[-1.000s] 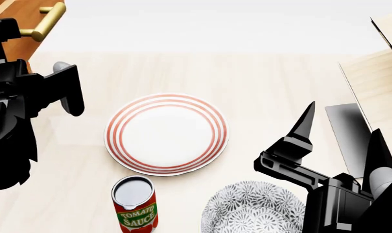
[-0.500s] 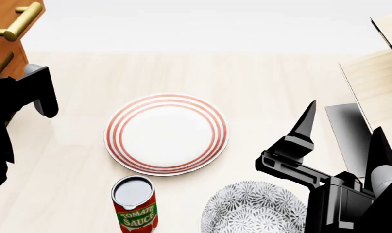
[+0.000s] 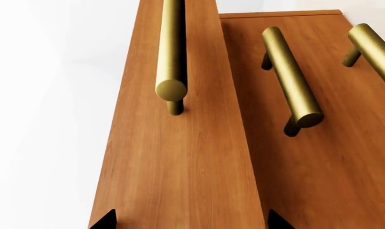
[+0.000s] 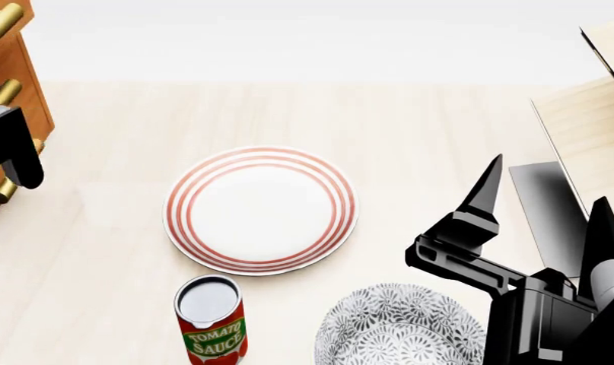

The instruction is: Close the top drawer of the cabinet.

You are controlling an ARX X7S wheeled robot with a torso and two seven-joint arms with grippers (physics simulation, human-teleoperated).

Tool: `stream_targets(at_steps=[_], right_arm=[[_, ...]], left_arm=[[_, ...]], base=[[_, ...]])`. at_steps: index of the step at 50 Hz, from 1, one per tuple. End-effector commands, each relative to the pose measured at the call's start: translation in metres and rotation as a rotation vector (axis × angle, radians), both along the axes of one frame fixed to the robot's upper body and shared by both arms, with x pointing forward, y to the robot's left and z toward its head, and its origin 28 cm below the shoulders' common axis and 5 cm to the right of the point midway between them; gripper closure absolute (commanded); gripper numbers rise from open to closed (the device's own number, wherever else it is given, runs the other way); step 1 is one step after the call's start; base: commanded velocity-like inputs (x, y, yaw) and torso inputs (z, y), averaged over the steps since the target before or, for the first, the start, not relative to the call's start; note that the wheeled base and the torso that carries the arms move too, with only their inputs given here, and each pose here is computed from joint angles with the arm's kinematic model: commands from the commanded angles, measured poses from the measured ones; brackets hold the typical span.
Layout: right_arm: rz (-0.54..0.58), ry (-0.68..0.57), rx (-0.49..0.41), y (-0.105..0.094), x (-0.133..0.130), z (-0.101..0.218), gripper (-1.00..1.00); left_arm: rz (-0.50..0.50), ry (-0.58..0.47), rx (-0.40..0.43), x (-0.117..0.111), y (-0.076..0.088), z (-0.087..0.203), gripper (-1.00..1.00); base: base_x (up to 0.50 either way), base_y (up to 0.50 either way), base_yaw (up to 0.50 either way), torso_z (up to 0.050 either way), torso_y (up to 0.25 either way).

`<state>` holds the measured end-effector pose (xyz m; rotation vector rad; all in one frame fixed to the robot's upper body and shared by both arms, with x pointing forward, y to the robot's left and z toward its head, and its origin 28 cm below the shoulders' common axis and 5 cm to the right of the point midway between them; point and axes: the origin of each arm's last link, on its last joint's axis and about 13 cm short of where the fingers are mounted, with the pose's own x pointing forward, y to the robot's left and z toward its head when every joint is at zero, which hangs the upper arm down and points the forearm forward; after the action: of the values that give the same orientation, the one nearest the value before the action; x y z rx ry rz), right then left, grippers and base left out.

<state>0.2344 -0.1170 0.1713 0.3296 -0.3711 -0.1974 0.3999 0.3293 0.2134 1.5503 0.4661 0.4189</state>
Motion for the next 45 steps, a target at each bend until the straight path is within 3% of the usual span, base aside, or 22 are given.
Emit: stream_targets(at_steps=[1, 32, 45], right_arm=[[0.002, -0.001, -0.001, 0.0, 0.0, 0.001, -1.0], [0.007, -0.006, -0.008, -0.001, 0.001, 0.002, -1.0], [0.007, -0.011, -0.007, -0.001, 0.001, 0.003, -1.0]], left_arm=[[0.081, -0.014, -0.024, -0.012, 0.023, 0.004, -1.0], [0.216, -0.037, -0.063, -0.043, 0.062, 0.001, -1.0], [0.236, -0.021, -0.072, -0.051, 0.068, -0.008, -1.0]], base=[[0.0, 0.0, 0.0, 0.0, 0.0], [0.0, 0.0, 0.0, 0.0, 0.001], [0.0, 0.0, 0.01, 0.0, 0.002]])
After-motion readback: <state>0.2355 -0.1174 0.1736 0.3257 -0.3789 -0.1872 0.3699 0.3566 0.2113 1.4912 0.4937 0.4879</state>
